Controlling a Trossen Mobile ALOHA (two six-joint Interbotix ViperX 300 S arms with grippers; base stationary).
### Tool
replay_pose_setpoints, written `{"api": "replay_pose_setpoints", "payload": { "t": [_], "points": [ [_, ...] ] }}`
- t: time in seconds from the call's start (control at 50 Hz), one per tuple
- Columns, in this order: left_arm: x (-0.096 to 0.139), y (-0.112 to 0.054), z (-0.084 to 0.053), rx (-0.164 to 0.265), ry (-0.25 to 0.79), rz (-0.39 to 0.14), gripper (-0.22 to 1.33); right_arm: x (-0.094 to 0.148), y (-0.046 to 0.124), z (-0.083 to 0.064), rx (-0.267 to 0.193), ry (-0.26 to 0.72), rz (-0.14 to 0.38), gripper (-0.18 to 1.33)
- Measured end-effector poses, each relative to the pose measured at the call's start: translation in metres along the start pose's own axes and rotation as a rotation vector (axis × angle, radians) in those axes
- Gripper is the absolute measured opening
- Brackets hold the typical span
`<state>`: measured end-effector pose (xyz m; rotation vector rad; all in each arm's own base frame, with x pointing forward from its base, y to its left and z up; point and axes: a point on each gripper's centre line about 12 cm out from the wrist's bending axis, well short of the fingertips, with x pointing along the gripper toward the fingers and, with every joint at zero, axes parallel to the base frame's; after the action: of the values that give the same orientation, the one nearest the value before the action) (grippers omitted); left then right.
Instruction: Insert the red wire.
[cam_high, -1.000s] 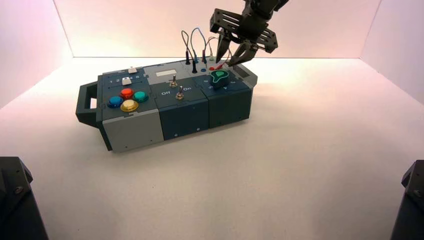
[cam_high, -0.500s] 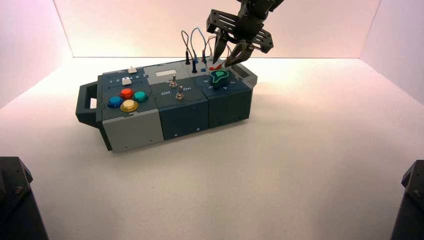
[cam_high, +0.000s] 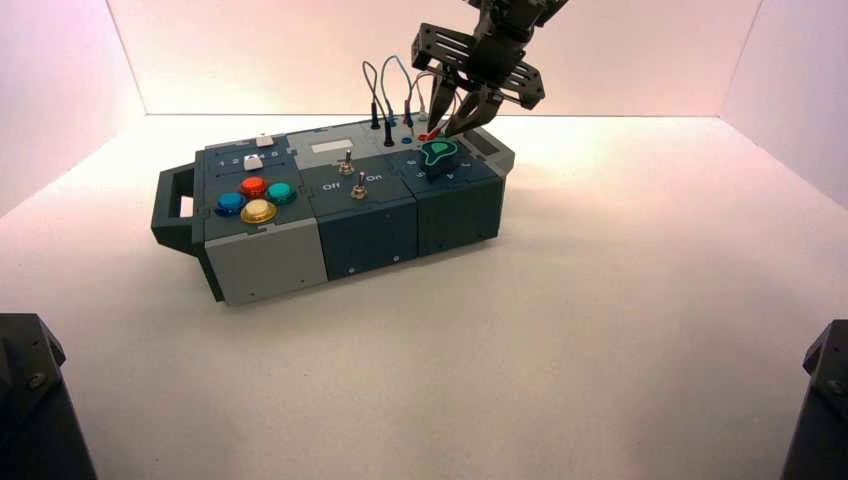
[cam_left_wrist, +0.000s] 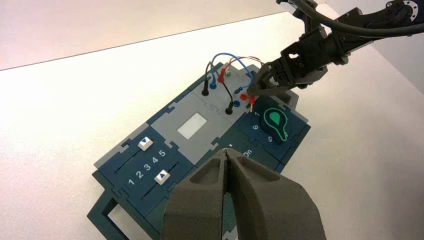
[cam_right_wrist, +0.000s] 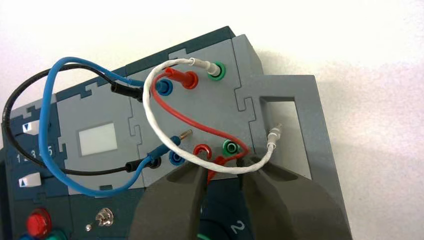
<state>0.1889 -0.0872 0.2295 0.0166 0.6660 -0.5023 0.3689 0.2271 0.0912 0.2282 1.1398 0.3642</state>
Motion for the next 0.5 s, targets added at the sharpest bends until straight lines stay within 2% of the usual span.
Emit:
{"api": "replay_pose_setpoints", "payload": {
  "t": [0.16,0.2,0.38,0.4,0.5],
  "points": [
    [0.0003,0.0001,-0.0002,0.000,0.001,0.000,-0.16,0.0020,-0.0013,0.0012,0.001,0.000,-0.002,0.52],
    [0.0003,0.0001,-0.0002,0.000,0.001,0.000,-0.16,0.0023,-0.0019,0.0018,0.001,0.000,-0.003,0.42],
    [0.0003,0.0002,0.0000,0.000,0.000,0.001,-0.16,0.0026,-0.0025,0.0022,0.003,0.001,-0.004,0.14],
    [0.0003,0.0002,0.0000,0.000,0.000,0.001,-0.16,0.0026,-0.0033,0.0021,0.004,0.000,-0.005,0.07],
    [0.0006,0.0005,-0.0001,-0.002,0.001,0.002,-0.16,0.0024,-0.0036,0.0028,0.004,0.000,-0.005,-0.05]
  ]
}}
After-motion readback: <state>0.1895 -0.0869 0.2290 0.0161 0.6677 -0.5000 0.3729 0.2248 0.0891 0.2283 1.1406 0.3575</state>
